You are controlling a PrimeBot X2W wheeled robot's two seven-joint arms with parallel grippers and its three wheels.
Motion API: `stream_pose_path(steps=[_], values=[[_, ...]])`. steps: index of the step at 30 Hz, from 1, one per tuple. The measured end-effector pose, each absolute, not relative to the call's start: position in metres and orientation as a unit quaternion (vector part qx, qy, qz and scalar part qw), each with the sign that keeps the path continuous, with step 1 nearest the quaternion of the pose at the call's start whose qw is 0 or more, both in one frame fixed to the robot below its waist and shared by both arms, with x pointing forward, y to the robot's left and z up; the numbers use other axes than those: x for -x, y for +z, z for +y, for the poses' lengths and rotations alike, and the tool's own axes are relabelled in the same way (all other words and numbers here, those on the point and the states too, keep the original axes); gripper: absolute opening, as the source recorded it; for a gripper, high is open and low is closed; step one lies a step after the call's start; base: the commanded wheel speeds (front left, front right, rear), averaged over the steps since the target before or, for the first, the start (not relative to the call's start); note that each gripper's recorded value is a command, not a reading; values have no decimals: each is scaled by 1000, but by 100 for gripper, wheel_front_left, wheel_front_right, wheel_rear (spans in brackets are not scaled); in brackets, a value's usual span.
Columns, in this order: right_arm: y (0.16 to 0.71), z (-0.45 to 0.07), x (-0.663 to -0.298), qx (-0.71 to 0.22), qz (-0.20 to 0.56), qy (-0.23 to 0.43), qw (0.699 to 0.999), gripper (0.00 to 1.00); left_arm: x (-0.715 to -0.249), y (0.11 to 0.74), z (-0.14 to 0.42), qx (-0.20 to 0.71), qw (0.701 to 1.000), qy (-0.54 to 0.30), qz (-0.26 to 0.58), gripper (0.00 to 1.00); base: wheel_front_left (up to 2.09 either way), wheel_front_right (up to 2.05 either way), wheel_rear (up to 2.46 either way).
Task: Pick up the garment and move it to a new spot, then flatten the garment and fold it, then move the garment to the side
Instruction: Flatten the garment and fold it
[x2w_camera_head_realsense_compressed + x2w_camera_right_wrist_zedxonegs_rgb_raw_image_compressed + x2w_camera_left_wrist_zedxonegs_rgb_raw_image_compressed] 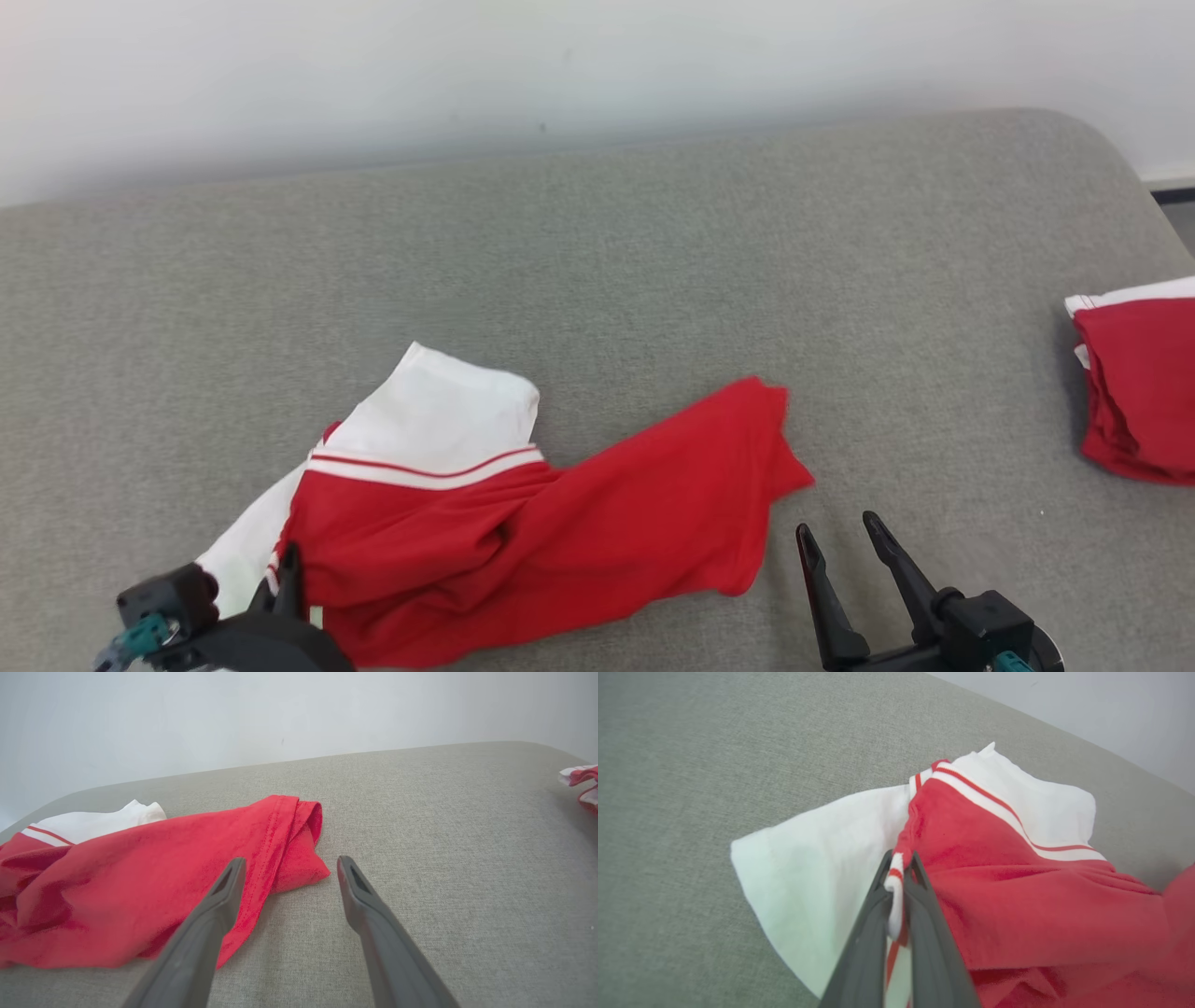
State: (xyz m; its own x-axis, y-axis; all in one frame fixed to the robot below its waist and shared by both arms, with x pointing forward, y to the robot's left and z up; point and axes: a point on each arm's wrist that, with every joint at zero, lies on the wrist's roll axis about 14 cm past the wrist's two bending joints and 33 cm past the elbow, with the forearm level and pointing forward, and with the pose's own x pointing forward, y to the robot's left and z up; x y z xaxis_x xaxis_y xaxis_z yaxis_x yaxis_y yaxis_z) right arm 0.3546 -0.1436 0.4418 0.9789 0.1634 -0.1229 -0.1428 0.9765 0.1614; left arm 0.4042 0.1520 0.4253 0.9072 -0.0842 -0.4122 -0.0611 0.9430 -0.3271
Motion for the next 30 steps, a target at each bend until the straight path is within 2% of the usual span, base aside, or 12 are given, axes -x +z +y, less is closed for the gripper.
stream_pose_path(steps=[8, 9, 10, 13, 21, 30], values=[[452, -133, -355, -75, 55, 97, 991, 100, -387, 438, 168, 174, 969, 19, 176, 0, 0, 0, 0], [452, -132, -355, -75, 54, 98, 991, 100, -386, 439, 170, 175, 969, 25, 170, 58, 0, 0, 0], [453, -131, -355, -75, 53, 99, 991, 100, -387, 442, 172, 177, 970, 31, 161, 100, 0, 0, 0], [456, -131, -353, -75, 49, 101, 991, 100, -385, 446, 174, 172, 974, 38, 145, 100, 0, 0, 0], [463, -135, -348, -71, 41, 98, 992, 100, -374, 473, 192, 155, 986, 50, 40, 100, 0, 0, 0], [470, -135, -342, -70, 30, 100, 992, 100, -358, 520, 185, 79, 995, -20, -57, 100, 0, 0, 0]])
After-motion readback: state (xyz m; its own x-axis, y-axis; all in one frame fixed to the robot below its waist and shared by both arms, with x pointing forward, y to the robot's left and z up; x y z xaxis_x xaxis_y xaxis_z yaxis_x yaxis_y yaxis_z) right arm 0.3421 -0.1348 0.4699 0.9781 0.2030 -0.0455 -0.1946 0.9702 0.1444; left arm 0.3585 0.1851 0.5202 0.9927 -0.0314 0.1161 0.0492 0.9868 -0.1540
